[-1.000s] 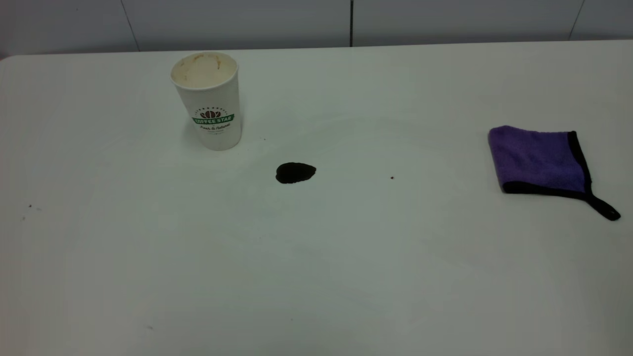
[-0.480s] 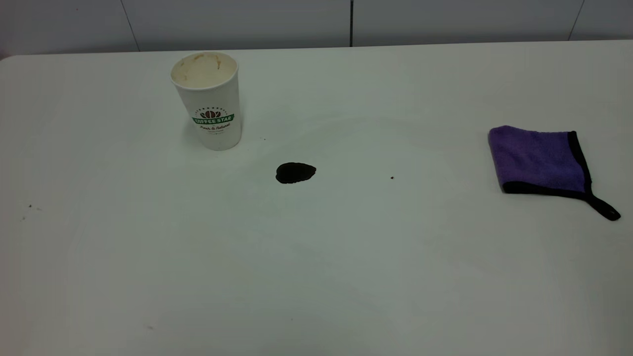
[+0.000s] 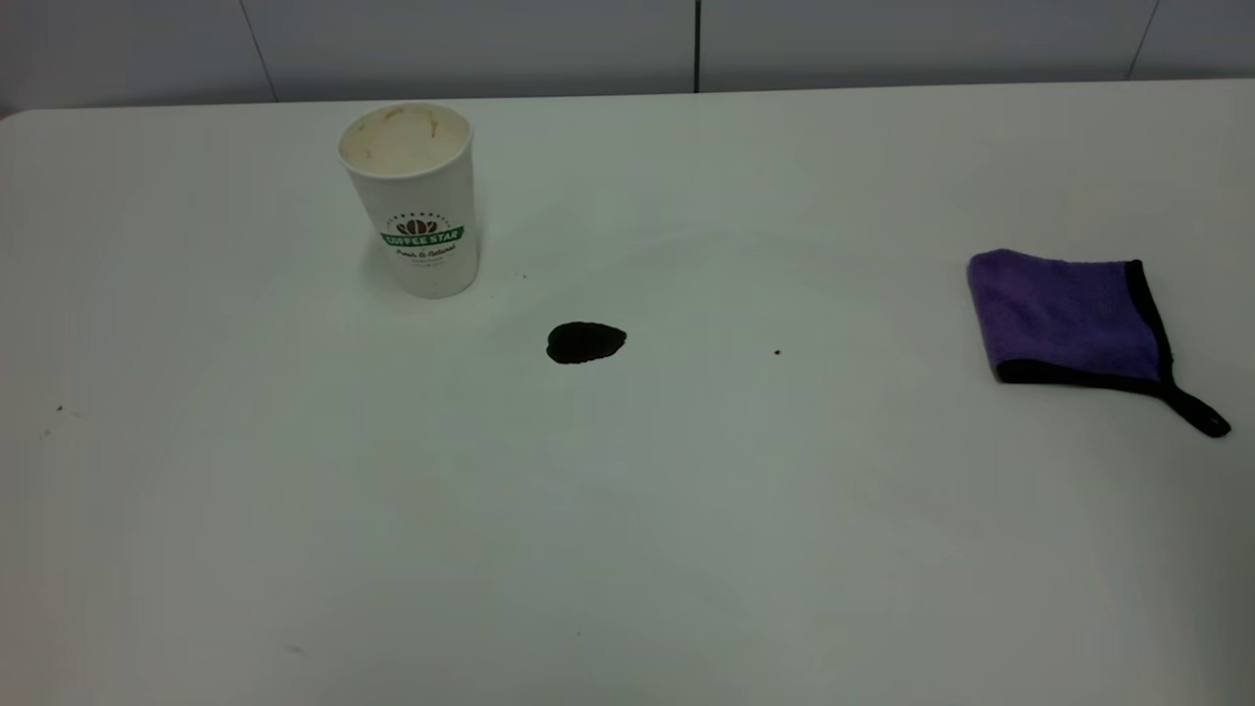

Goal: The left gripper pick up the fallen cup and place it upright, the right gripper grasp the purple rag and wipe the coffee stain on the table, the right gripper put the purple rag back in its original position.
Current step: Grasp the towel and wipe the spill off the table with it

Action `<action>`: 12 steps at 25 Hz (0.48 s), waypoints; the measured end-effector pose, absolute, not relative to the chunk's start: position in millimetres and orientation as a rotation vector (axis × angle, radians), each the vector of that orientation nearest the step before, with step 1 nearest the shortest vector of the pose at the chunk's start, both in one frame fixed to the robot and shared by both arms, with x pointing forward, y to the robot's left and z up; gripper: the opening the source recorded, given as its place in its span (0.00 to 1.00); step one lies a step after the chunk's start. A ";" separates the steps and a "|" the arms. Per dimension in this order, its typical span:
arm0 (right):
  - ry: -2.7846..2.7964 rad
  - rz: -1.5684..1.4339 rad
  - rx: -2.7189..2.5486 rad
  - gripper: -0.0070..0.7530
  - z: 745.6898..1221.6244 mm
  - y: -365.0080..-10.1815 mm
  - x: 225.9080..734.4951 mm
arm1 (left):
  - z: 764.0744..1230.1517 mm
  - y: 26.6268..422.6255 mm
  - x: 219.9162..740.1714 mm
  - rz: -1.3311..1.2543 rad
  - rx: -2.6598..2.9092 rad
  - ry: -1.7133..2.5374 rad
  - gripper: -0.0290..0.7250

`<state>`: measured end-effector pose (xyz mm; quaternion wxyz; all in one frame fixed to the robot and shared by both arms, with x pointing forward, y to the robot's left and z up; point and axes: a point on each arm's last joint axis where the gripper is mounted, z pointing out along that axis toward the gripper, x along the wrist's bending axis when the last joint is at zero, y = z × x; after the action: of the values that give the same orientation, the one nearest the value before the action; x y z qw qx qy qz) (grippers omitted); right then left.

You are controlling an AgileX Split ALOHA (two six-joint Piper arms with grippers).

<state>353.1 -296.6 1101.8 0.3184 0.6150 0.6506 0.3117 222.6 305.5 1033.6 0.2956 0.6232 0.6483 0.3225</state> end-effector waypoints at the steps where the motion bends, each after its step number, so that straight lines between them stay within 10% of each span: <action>1: 1.721 0.823 1.636 0.96 1100.2 -295.4 369.6 | 1033.6 305.5 222.6 0.858 1.658 1.725 0.38; 12: 1.919 0.638 1.805 0.97 989.3 -282.8 540.2 | 1033.6 305.6 222.6 0.859 1.659 1.724 0.38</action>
<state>540.2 -282.8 989.3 0.2137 0.6504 0.6917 0.2300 222.6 305.6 1033.6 0.2952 0.6234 0.6480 0.3229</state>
